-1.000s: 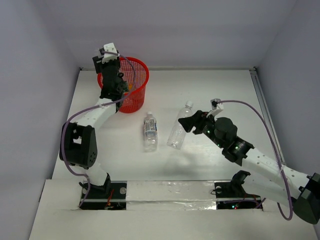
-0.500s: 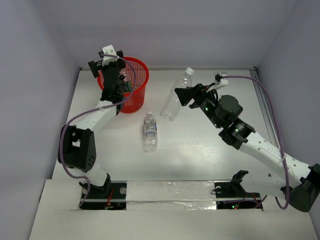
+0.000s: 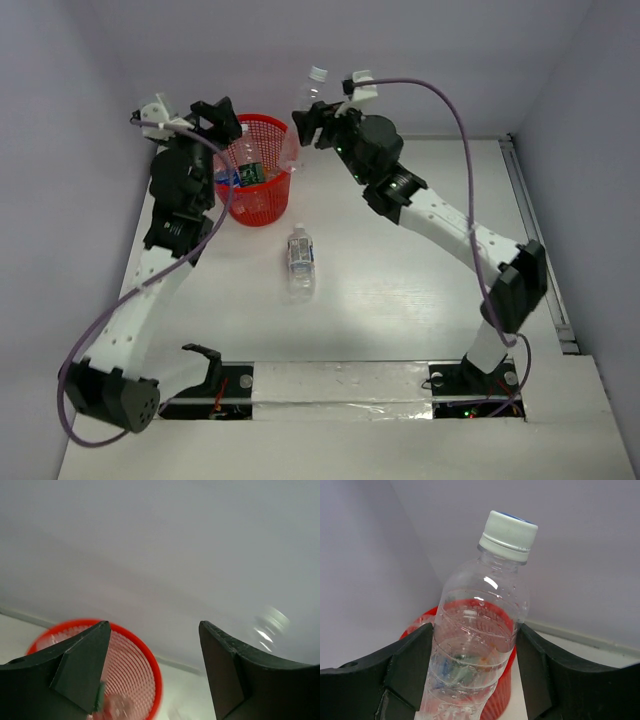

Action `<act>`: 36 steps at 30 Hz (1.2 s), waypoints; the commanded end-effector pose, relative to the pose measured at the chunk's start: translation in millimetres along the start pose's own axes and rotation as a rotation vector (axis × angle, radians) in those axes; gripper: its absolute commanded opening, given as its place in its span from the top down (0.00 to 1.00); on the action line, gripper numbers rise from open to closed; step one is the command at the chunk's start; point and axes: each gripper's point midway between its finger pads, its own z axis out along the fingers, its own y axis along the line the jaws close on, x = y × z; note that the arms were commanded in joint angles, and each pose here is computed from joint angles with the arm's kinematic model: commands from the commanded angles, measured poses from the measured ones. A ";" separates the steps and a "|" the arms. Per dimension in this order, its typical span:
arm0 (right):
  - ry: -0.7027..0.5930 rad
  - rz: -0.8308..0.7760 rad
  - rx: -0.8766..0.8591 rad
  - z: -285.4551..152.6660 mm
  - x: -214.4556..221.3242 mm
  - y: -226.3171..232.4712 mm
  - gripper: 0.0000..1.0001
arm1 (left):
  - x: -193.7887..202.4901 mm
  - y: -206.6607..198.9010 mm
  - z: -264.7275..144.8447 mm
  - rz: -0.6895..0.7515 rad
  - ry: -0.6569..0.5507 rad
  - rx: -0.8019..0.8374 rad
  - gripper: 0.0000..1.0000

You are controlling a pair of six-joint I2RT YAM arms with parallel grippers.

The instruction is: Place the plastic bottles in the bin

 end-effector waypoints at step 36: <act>-0.062 -0.181 0.187 127.0 123.2 -3.3 0.08 | 80.2 51.1 -183.5 -0.111 0.317 0.185 0.33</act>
